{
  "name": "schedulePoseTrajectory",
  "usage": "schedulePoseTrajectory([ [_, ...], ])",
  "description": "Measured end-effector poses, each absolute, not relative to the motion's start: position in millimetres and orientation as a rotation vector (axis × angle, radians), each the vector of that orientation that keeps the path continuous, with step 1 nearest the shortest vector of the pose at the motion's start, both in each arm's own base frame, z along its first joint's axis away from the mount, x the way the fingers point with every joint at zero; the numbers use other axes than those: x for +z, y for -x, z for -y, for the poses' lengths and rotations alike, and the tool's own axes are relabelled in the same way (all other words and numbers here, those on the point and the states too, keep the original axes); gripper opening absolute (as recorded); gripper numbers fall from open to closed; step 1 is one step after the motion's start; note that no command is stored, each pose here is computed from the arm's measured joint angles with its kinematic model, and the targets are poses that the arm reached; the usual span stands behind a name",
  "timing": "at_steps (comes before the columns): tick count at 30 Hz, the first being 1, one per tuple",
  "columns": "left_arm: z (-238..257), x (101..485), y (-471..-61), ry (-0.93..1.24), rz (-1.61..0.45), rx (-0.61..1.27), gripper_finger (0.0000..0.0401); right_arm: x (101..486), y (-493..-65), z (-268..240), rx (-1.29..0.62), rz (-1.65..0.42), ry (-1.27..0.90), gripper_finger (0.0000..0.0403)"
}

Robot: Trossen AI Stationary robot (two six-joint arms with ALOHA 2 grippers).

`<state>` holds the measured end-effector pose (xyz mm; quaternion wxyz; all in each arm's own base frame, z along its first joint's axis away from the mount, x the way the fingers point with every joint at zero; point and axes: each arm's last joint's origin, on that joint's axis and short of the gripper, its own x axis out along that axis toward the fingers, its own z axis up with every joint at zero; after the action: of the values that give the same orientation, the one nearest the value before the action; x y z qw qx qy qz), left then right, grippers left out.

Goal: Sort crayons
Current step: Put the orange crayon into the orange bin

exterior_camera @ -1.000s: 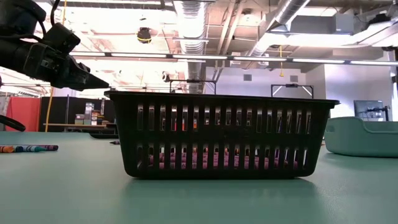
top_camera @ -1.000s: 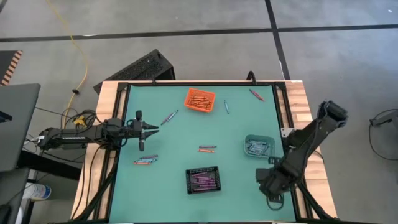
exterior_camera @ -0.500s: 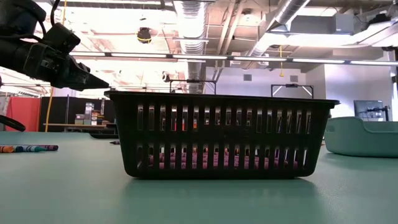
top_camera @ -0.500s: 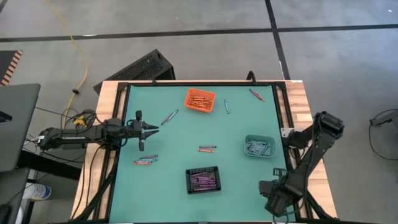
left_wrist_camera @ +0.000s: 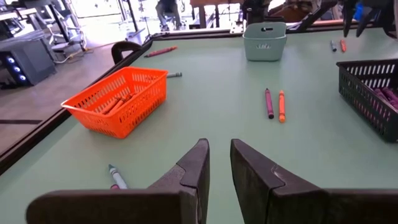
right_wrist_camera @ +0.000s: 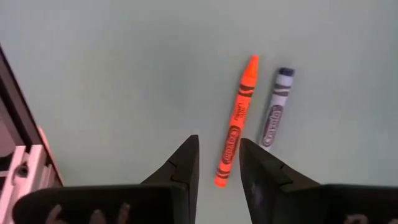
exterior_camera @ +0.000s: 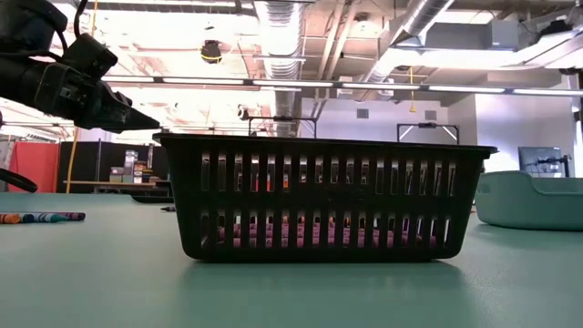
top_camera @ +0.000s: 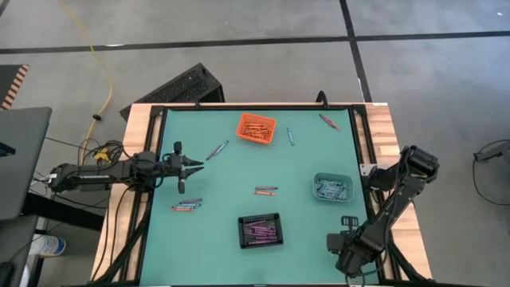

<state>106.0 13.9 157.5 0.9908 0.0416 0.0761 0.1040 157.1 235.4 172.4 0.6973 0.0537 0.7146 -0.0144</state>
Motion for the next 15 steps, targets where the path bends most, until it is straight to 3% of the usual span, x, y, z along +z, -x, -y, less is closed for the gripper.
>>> schedulePoseTrajectory([
  [15, -14, 157, -106, -0.083, -0.153, 0.208, 0.0054, 154, -152, -228, -0.059, -1.599, -0.147, 0.0107],
])
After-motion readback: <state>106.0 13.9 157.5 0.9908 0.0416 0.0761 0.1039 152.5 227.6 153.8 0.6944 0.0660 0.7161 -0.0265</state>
